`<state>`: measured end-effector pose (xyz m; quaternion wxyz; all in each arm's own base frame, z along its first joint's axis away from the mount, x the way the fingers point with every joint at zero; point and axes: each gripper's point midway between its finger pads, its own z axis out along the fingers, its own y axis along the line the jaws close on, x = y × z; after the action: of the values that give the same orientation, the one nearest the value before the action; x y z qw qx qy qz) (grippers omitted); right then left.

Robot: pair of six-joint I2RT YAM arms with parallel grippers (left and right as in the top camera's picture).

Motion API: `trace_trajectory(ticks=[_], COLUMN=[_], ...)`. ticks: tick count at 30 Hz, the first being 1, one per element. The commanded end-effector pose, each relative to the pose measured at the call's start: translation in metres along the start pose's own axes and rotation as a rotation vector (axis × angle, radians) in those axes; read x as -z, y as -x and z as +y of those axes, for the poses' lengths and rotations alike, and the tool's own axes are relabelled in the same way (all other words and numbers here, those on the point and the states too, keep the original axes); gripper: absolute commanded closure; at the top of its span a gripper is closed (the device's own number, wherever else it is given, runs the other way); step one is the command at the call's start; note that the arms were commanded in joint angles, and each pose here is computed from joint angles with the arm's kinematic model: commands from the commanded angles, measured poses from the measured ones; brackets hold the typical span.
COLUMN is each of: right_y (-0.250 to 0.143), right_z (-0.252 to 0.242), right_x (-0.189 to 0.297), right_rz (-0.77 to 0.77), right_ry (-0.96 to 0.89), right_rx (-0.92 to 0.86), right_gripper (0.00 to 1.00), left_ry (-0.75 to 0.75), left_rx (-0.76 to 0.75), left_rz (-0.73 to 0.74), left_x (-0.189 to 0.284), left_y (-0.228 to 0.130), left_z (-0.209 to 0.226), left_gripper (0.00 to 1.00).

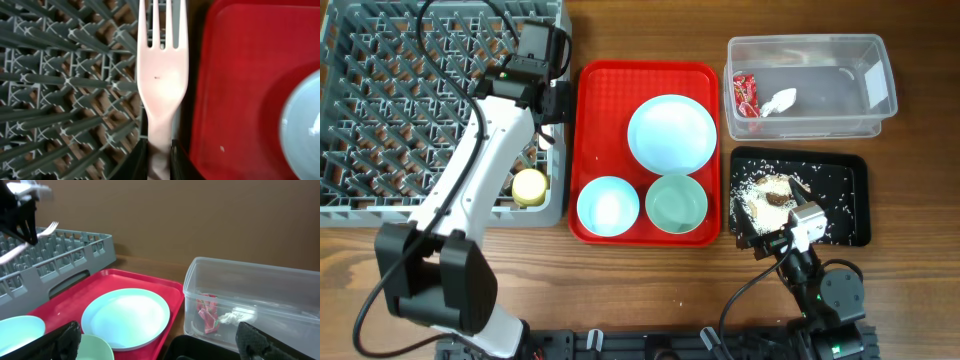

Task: Sort waste into correct bins and load items into the dishwasher rack
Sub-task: 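Carry the white fork over the rack and release it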

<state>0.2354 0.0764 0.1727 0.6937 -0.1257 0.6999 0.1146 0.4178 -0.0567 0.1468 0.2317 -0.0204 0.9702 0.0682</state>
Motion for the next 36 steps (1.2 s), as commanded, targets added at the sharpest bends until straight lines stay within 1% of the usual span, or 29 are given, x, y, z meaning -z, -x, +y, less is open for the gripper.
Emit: trace_trajectory(ticks=[1, 4, 7, 9, 11, 12, 14, 15, 16, 18, 19, 21, 23, 26, 29, 32, 36], right_y=[0.004, 0.004, 0.004, 0.004, 0.004, 0.004, 0.004, 0.004, 0.004, 0.004, 0.004, 0.004, 0.004, 0.004, 0.004, 0.004, 0.004], right_z=[0.001, 0.001, 0.001, 0.001, 0.001, 0.001, 0.001, 0.001, 0.001, 0.001, 0.001, 0.001, 0.001, 0.001, 0.001, 0.001, 0.001], right_x=[0.001, 0.001, 0.001, 0.001, 0.001, 0.001, 0.001, 0.001, 0.001, 0.001, 0.001, 0.001, 0.001, 0.001, 0.001, 0.001, 0.001], right_rz=[-0.019, -0.019, -0.019, -0.019, -0.019, -0.019, -0.019, -0.019, -0.019, -0.019, -0.019, -0.019, -0.019, -0.019, -0.019, -0.019, -0.019], right_ry=[0.010, 0.010, 0.010, 0.010, 0.010, 0.010, 0.010, 0.010, 0.010, 0.010, 0.010, 0.010, 0.010, 0.010, 0.010, 0.010, 0.010], right_rx=[-0.016, -0.016, -0.016, -0.016, -0.016, -0.016, -0.016, -0.016, -0.016, -0.016, -0.015, -0.016, -0.016, -0.016, -0.016, -0.016, -0.016], right_gripper=[0.00, 0.00, 0.00, 0.00, 0.00, 0.00, 0.00, 0.00, 0.00, 0.00, 0.00, 0.00, 0.00, 0.00, 0.00, 0.00, 0.00], left_ry=[0.063, 0.055, 0.031, -0.014, -0.088, -0.149, -0.273, -0.342, -0.432, -0.560, -0.597, -0.605, -0.583, -0.463, -0.434, -0.432, -0.473], left_rx=[-0.021, -0.024, -0.028, -0.034, -0.040, -0.044, -0.056, -0.063, -0.073, -0.093, -0.092, -0.057, -0.056, 0.002, 0.014, -0.015, -0.069], left_rz=[0.073, 0.076, 0.050, 0.037, 0.021, 0.014, 0.000, -0.004, -0.004, 0.021, 0.049, 0.111, 0.168, 0.258, 0.334, 0.364, 0.333], left_x=[-0.035, -0.035, -0.020, -0.005, 0.016, 0.030, 0.053, 0.064, 0.078, 0.096, 0.101, 0.101, 0.096, 0.076, 0.063, 0.050, 0.041], left_y=[-0.019, -0.019, -0.012, -0.009, -0.005, -0.004, -0.006, -0.008, -0.011, -0.020, -0.027, -0.041, -0.058, -0.088, -0.119, -0.143, -0.158], left_z=[0.012, 0.009, 0.003, -0.006, -0.019, -0.029, -0.050, -0.061, -0.076, -0.099, -0.108, -0.118, -0.129, -0.132, -0.142, -0.156, -0.178], left_gripper=[0.82, 0.74, 0.57, 0.49, 0.37, 0.31, 0.12, 0.04, 0.04, 0.30, 0.38, 0.39, 0.40, 0.46, 0.50, 0.52, 0.61])
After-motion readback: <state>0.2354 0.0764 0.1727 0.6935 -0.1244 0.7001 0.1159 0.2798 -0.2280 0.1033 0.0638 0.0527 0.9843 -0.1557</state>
